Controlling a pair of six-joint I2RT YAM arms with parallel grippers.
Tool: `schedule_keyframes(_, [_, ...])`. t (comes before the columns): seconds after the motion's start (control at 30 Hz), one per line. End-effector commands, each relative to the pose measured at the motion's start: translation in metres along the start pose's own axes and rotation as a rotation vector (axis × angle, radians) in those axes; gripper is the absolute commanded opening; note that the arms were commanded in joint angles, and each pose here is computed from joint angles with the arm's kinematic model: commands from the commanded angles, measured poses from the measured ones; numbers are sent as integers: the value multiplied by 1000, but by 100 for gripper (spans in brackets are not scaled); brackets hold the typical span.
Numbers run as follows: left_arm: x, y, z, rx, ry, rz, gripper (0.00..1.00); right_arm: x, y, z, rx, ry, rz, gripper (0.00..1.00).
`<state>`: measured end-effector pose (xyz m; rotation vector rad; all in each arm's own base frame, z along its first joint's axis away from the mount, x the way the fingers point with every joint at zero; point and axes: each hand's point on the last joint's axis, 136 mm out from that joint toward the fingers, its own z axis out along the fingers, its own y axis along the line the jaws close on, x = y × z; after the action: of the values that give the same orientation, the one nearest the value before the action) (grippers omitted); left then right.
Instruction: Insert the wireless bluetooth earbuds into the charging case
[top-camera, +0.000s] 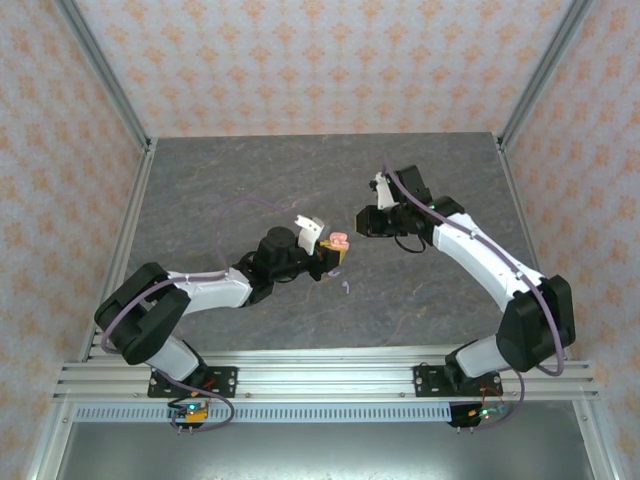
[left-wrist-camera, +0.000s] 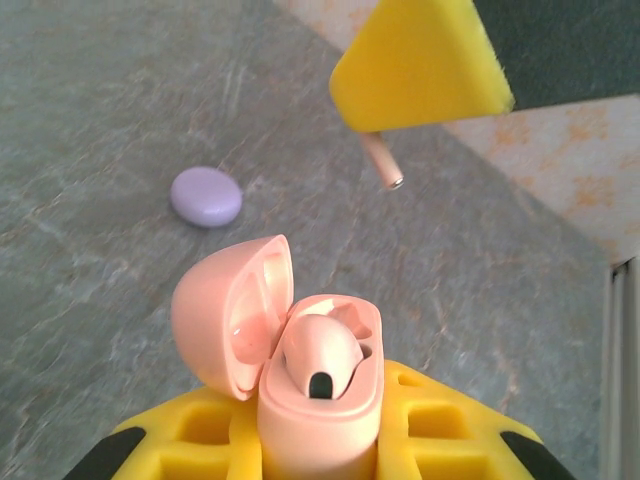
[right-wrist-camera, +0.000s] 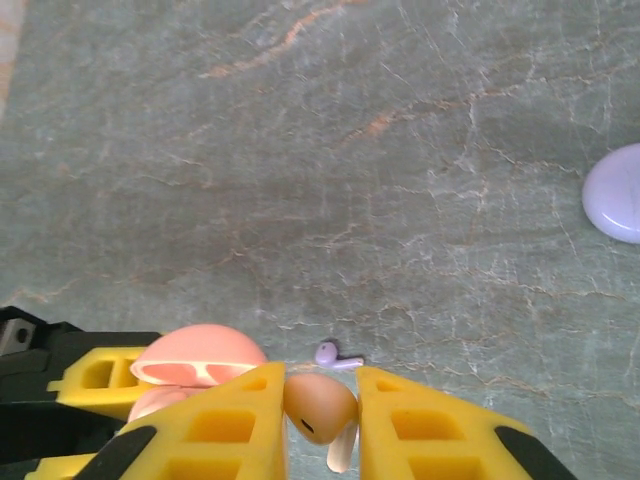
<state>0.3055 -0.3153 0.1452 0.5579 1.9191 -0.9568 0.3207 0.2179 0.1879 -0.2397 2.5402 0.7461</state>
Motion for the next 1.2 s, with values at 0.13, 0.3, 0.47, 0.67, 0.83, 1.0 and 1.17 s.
schedule_keyframes(0.13, [-35, -26, 2, 107, -123, -25, 2, -19, 28, -28, -82, -102, -24, 21])
schedule_keyframes(0.3, [-44, -34, 6, 126, -144, -38, 3, -24, 36, -36, -92, -132, -31, 21])
schedule_keyframes(0.47, [-49, -40, 13, 129, -145, -44, 2, -25, 43, -38, -112, -144, -39, 21])
schedule_keyframes(0.67, [-57, -40, 16, 115, -159, -57, 2, -25, 46, -39, -121, -148, -43, 21])
schedule_keyframes(0.83, [-60, -39, 16, 104, -162, -61, 2, -24, 46, -40, -123, -151, -42, 21])
schedule_keyframes(1.0, [-62, -37, 17, 94, -162, -68, 2, -23, 47, -42, -128, -153, -41, 21])
schedule_keyframes(1.17, [-62, -36, 18, 82, -155, -73, 2, -22, 47, -43, -129, -153, -43, 21])
